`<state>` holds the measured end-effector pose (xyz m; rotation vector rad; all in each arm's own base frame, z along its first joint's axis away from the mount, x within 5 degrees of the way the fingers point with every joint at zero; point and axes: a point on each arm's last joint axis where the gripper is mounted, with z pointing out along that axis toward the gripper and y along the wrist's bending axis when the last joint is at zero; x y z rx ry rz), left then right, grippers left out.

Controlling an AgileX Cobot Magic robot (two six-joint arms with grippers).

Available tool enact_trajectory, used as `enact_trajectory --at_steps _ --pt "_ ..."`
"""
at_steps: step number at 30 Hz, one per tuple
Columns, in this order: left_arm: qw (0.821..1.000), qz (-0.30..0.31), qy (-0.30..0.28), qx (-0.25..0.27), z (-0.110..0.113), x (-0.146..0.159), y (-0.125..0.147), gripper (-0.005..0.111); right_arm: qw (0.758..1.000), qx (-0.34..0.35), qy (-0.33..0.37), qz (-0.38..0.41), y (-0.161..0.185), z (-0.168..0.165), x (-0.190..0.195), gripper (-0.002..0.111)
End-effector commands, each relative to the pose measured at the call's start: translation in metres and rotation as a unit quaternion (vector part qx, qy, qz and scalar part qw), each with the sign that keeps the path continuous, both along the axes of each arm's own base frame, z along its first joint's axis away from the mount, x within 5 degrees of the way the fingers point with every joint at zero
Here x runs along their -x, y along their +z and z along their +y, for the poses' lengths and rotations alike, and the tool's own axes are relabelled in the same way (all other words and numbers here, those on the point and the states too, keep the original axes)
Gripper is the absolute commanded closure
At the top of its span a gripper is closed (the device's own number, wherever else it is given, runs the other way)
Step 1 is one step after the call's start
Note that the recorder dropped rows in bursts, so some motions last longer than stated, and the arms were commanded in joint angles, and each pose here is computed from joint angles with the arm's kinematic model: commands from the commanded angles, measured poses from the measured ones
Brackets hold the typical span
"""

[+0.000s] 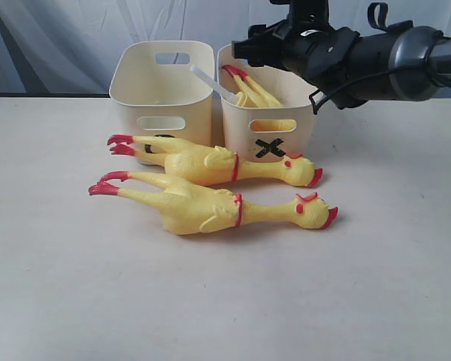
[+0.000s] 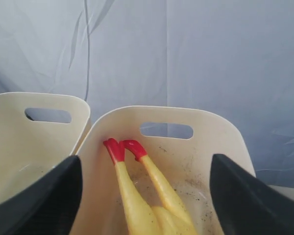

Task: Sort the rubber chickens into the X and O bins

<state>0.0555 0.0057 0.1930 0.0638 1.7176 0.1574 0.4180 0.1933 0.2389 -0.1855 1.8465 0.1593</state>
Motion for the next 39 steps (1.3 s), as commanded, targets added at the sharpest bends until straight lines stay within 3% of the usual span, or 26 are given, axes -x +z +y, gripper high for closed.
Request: enact_trajectory --at_steps 1,5,8,12,15,21,27,35,39 --pt "1.0 -0.003 0.001 0.003 0.0 0.0 0.0 0.103 1.0 -0.013 0.008 -0.017 0.025 -0.003 0.005 0.039" --pt "1.0 -0.003 0.001 0.003 0.0 0.0 0.0 0.103 0.999 -0.004 0.031 -0.028 0.047 -0.004 0.014 0.049" --pt "1.0 -0.003 0.001 0.003 0.0 0.0 0.0 0.103 0.997 0.024 0.059 -0.042 0.065 -0.005 0.024 0.07" --pt "1.0 -0.003 0.001 0.003 0.0 0.0 0.0 0.103 0.991 0.061 0.108 -0.054 0.087 -0.005 0.038 0.109" --pt "1.0 -0.003 0.001 0.003 0.0 0.0 0.0 0.103 0.986 0.071 0.14 -0.053 0.101 -0.009 0.049 0.108" --pt "1.0 -0.003 0.001 0.003 0.0 0.0 0.0 0.103 0.988 0.076 0.137 -0.009 0.095 -0.052 0.068 0.108" --pt "1.0 -0.003 0.001 0.003 0.0 0.0 0.0 0.103 0.97 0.13 0.201 0.048 0.091 -0.083 0.115 0.108" --pt "1.0 -0.003 0.001 0.003 0.0 0.0 0.0 0.103 0.967 0.12 0.222 0.03 0.104 -0.096 0.179 0.108" --pt "1.0 -0.003 0.001 0.003 0.0 0.0 0.0 0.103 0.975 0.061 0.212 0.039 0.107 -0.102 0.207 0.108"
